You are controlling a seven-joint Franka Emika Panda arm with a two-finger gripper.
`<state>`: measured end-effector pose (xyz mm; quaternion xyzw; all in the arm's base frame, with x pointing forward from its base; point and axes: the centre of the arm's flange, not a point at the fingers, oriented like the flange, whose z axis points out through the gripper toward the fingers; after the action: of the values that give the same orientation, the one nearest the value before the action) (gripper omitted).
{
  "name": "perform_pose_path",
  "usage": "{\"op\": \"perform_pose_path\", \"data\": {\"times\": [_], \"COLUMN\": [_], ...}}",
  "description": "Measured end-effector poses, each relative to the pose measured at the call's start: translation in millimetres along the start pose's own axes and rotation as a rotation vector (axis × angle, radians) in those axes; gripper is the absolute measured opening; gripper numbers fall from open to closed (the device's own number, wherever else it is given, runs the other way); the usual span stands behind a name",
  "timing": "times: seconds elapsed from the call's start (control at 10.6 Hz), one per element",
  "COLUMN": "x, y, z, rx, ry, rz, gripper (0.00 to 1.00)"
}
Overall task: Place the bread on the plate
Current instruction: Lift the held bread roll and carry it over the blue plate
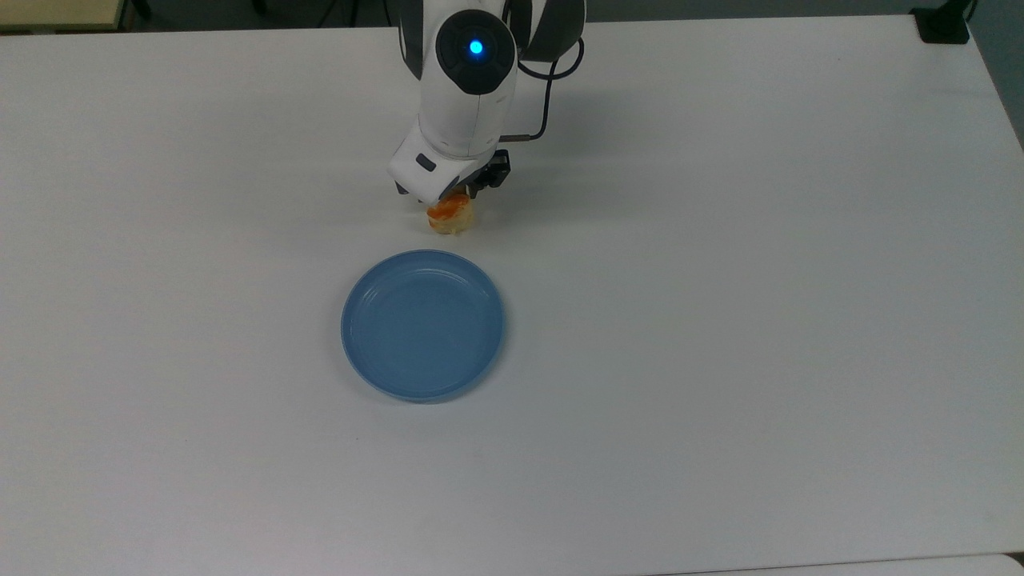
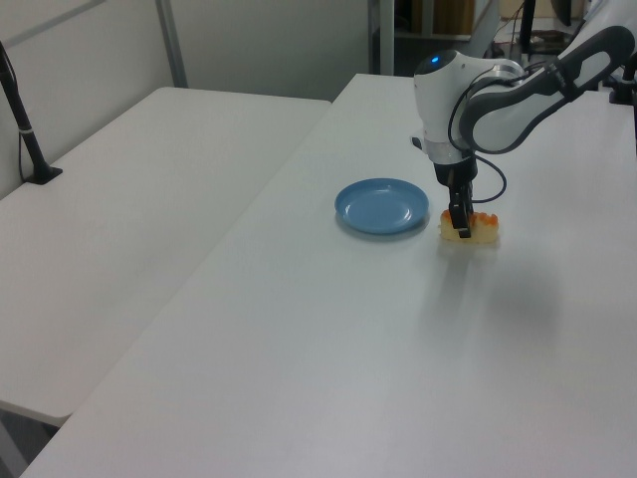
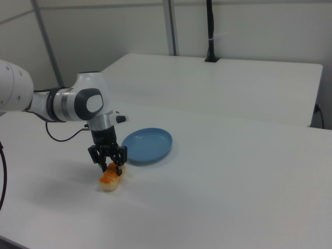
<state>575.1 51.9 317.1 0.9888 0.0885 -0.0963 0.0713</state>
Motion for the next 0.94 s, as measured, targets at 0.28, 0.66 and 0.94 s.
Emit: {"op": "perform_pose_path", "data": {"times": [0.28,0.66,0.94], "x": [4.2,16.9,62.9], "y": [8.1,63.1,89.0], "z": [-28.0,-111.0,-118.2], "rx": [-0.003,0.03,0.036], "ry": [0.034,0.146,0.217], "rz": [-0.016,0.013,0.062], "gripper": [0.3,0.26,0.29]}}
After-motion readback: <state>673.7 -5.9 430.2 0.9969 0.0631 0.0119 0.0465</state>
